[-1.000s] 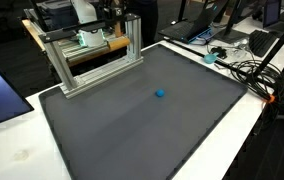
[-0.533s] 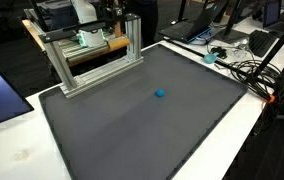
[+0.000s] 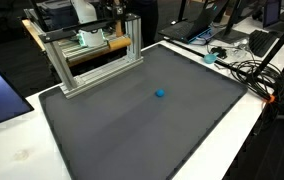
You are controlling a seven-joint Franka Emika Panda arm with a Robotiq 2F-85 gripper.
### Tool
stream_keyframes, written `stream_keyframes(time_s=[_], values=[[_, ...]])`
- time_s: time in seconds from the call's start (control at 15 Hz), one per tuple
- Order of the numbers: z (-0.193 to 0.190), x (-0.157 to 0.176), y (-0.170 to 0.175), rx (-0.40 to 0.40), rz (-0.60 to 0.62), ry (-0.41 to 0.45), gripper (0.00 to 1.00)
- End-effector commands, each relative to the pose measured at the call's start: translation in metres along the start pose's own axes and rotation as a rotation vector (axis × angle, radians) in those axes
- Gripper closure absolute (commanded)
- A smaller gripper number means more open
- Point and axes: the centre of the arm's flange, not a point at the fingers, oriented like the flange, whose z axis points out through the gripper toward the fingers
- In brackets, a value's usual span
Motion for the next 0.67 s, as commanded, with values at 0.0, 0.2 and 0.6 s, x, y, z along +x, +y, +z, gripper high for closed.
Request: stream_keyframes(time_s=[0.0, 0.2, 0.6], values=[[-0.013, 0.026, 0.002, 0.003, 0.026, 0.020, 0.78], [-0.018, 0.046, -0.003, 0.012, 0.026, 0.018, 0.78], [-0.023, 0.098, -0.022, 0.015, 0.026, 0.043, 0.78]])
